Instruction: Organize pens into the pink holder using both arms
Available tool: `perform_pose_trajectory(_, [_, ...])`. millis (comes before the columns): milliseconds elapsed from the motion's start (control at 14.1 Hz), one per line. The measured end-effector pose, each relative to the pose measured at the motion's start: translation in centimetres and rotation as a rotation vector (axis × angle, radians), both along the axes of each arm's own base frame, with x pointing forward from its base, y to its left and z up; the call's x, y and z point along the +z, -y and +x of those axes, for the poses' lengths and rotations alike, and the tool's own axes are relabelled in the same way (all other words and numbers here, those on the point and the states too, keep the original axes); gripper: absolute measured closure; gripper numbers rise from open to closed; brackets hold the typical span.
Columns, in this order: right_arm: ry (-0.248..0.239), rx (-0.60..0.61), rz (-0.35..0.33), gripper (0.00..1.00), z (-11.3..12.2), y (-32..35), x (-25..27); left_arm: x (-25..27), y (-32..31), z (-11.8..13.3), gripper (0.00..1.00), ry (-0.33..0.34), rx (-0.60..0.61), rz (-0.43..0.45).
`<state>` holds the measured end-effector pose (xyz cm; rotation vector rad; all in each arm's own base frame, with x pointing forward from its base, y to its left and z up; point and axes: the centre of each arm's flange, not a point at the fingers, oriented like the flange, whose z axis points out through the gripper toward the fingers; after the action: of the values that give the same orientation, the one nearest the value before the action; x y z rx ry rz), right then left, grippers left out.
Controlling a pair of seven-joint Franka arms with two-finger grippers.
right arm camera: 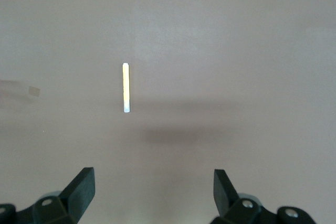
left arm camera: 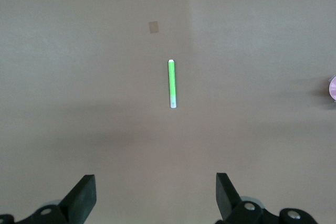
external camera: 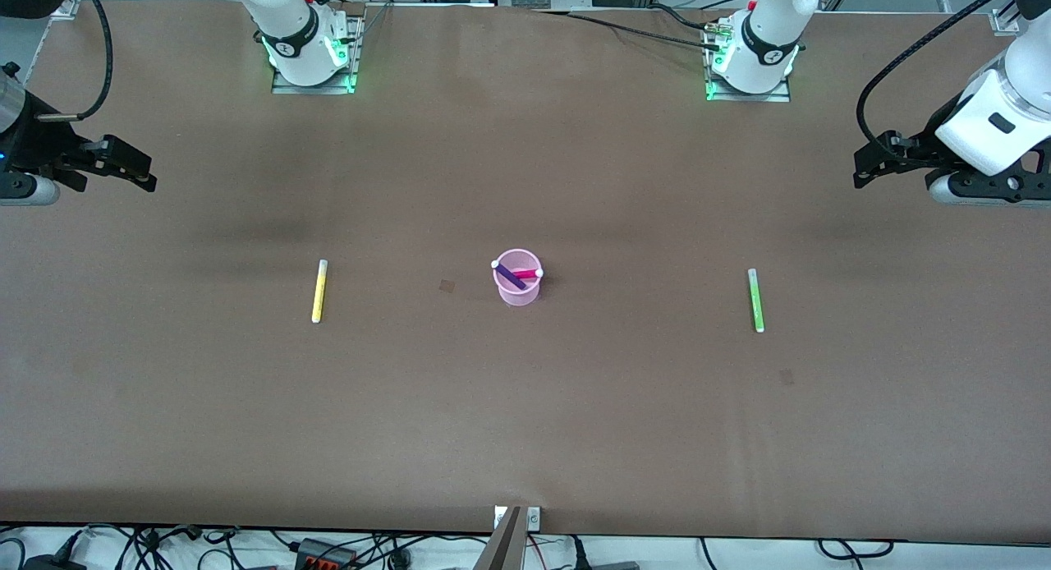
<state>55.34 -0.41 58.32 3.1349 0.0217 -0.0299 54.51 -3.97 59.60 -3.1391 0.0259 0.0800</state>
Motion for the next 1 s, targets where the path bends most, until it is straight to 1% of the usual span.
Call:
perform_pose_trajectory(712, [0.014,0.001,-0.001,0.0,0.4,0.0,-0.1,0.2,0.1,0.0,0.0,0.004,-0.003,0.0])
perform_pose_trajectory(996, [0.017,-0.018,-0.001,0.0,0.4,1.0,0.0,0.2,0.2,0.0,0.0,0.004,-0.003,0.0])
